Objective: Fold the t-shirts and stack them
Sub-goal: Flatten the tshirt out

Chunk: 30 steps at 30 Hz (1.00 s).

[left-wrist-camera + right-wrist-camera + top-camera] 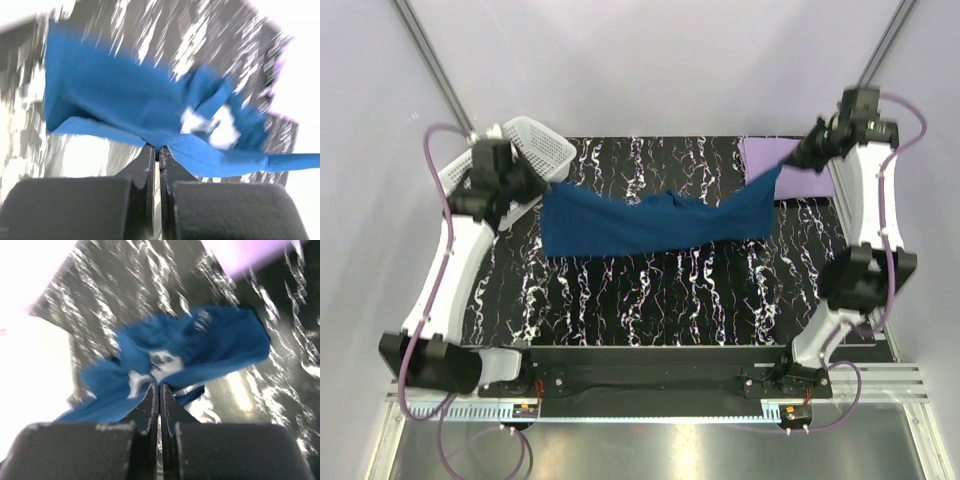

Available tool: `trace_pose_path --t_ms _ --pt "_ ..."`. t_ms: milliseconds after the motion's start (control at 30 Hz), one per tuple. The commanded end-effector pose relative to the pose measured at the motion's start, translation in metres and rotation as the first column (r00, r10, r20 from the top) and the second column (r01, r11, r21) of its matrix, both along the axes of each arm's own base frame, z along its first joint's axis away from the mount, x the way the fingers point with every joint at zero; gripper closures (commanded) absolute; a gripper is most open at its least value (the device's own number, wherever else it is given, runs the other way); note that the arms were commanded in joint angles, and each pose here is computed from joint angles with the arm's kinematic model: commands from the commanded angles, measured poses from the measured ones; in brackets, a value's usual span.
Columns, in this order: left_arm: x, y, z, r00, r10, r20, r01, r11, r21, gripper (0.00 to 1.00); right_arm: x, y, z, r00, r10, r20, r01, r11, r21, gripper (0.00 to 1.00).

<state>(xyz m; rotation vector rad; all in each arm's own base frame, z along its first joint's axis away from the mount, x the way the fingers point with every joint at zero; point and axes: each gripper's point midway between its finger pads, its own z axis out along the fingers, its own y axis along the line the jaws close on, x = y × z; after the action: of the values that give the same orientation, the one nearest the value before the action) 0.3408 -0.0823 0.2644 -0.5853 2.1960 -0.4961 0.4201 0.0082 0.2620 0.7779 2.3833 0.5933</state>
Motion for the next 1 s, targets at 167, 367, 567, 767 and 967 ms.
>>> trace_pose_path --t_ms 167,367,567,767,967 --pt "0.147 0.025 0.146 0.875 -0.052 0.481 0.081 0.996 -0.041 1.0 0.111 0.002 0.128 0.931 -0.075 0.356 0.001 0.979 0.204 1.0" --pt "0.172 0.021 0.259 0.639 -0.143 0.756 0.292 0.954 -0.066 1.0 0.124 0.006 0.231 0.728 -0.108 0.677 -0.13 0.948 0.291 1.0" --pt "0.142 0.04 0.36 0.417 -0.08 0.905 0.339 0.938 -0.073 1.0 0.082 -0.003 0.331 0.508 -0.128 0.852 -0.202 0.944 0.262 1.0" --pt "0.112 0.054 0.377 0.397 -0.038 0.917 0.36 0.926 -0.117 1.0 0.049 -0.012 0.357 0.461 -0.144 0.876 -0.198 0.945 0.26 1.0" --pt "0.066 0.043 0.363 0.435 -0.073 0.898 0.378 0.92 -0.109 1.0 -0.007 -0.004 0.388 0.411 -0.109 0.905 -0.166 0.967 0.192 1.0"
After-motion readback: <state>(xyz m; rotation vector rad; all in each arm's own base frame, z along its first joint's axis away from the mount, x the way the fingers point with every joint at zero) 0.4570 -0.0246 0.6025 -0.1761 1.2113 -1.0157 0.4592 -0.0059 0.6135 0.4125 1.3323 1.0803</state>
